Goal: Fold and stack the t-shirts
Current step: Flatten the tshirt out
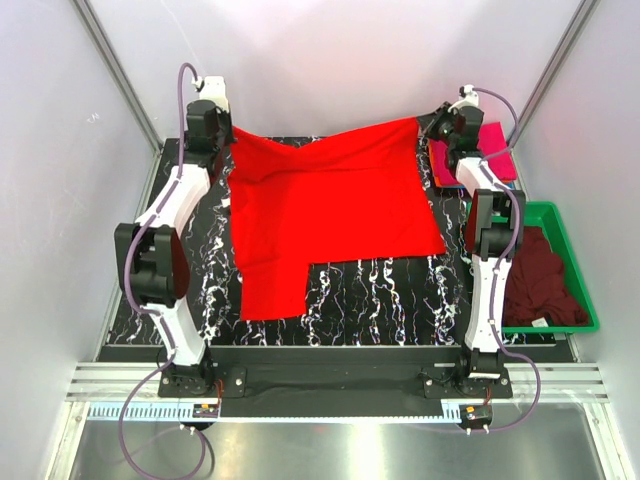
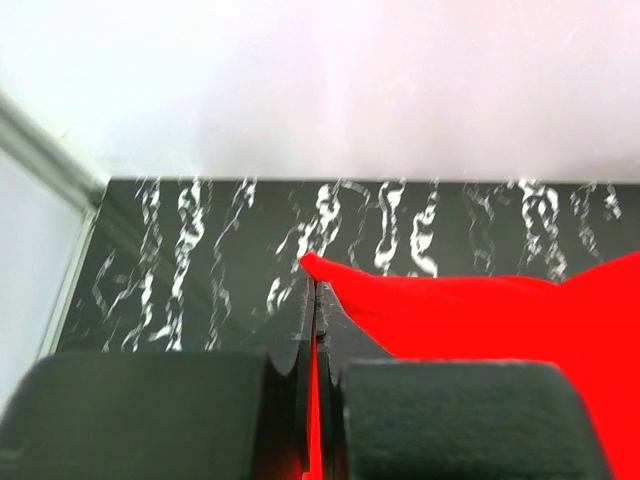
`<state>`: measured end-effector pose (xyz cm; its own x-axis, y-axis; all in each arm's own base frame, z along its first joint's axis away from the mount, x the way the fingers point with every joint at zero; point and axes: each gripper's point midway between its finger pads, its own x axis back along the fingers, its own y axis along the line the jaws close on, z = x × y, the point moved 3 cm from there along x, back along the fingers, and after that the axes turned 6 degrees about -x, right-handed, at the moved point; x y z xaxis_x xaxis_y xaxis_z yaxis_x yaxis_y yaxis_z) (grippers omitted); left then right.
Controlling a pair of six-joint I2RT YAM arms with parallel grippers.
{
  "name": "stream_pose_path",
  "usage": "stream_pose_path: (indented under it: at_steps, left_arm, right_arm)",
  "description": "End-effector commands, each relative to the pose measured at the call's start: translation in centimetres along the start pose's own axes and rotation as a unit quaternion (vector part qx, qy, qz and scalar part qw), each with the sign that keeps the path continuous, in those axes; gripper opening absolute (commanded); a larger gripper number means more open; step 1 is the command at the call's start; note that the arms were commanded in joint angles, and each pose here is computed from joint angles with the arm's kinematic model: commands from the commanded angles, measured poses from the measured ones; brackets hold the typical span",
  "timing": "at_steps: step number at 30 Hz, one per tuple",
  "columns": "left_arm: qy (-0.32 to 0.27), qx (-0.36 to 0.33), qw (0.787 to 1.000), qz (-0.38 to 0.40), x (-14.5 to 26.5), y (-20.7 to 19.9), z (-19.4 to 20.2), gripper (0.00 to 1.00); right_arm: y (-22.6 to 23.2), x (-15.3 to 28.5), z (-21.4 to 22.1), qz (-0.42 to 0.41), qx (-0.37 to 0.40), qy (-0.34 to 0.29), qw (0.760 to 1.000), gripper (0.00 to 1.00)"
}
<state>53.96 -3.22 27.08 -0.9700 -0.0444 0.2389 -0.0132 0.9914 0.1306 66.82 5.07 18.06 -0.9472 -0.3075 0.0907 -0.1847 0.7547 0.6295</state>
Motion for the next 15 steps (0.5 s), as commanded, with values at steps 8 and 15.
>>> stream_pose_path:
  at_steps: [8,15]
  left_arm:
    - [-0.063,0.006,0.998,0.01,-4.0,0.0,-3.9,0.0]
    - [-0.037,-0.006,0.998,0.052,-3.9,-1.0,-2.4,0.0]
  right_arm:
    - [1.8,-2.3,-3.8,-0.084,0.076,-0.069,0.991,0.0]
    - [1.5,-1.9,-2.9,-0.08,0.056,-0.057,0.994,0.0]
